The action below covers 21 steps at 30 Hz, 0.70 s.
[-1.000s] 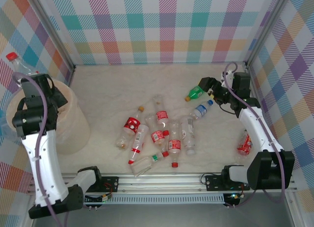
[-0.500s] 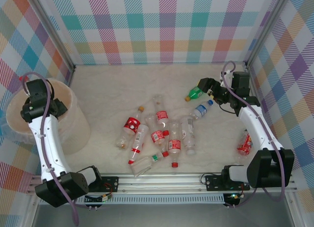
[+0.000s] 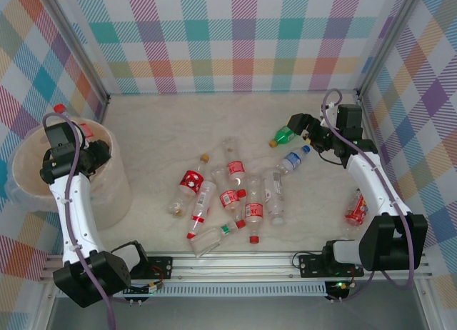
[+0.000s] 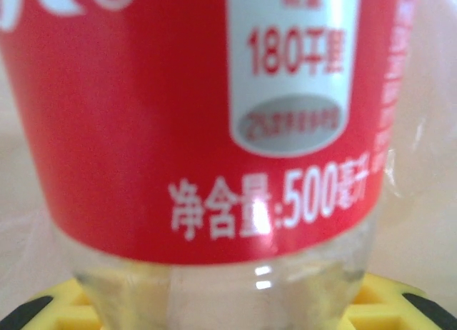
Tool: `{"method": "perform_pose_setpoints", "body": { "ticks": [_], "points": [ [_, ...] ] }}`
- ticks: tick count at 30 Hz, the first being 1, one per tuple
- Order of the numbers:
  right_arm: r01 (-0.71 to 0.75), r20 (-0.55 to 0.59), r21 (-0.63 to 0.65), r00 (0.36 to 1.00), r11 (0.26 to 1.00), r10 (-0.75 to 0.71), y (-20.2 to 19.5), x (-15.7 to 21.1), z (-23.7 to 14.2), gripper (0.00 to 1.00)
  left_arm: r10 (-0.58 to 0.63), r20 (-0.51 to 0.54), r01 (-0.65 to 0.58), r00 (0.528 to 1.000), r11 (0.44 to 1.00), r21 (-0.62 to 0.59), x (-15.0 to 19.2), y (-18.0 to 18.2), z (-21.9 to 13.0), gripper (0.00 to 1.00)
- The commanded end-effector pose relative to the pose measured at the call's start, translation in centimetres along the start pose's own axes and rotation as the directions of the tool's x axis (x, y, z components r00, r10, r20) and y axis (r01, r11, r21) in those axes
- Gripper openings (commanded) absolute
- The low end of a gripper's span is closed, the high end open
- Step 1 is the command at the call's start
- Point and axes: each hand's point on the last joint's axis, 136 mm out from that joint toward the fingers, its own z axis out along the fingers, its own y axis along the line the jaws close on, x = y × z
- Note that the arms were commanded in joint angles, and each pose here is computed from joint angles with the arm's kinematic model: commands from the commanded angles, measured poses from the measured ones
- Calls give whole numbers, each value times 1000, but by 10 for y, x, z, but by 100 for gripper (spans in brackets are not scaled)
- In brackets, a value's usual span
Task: Put the plastic bottles in the bin
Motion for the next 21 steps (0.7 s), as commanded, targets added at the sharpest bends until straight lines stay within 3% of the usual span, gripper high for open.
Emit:
{"method": "perform_pose_setpoints", "body": {
  "ticks": [1,6,14,21],
  "points": [
    [37,10,-9,999,999,-37,7,-6,0,99,3,-199,13,980,997,76,47,-10,25,13],
    [33,4,-12,999,999,-33,8,-5,1,99,1,-196,23,981,993,117,42,-18,30,12],
    [44,18,11,999,999,-45,10,-3,-10,99,66,-196,-5,978,956,293,32,-48,54,10],
    [36,37,38,999,999,-37,6,-2,-15,99,176,-207,-63,962,885,461,29,-115,79,9]
  ]
}}
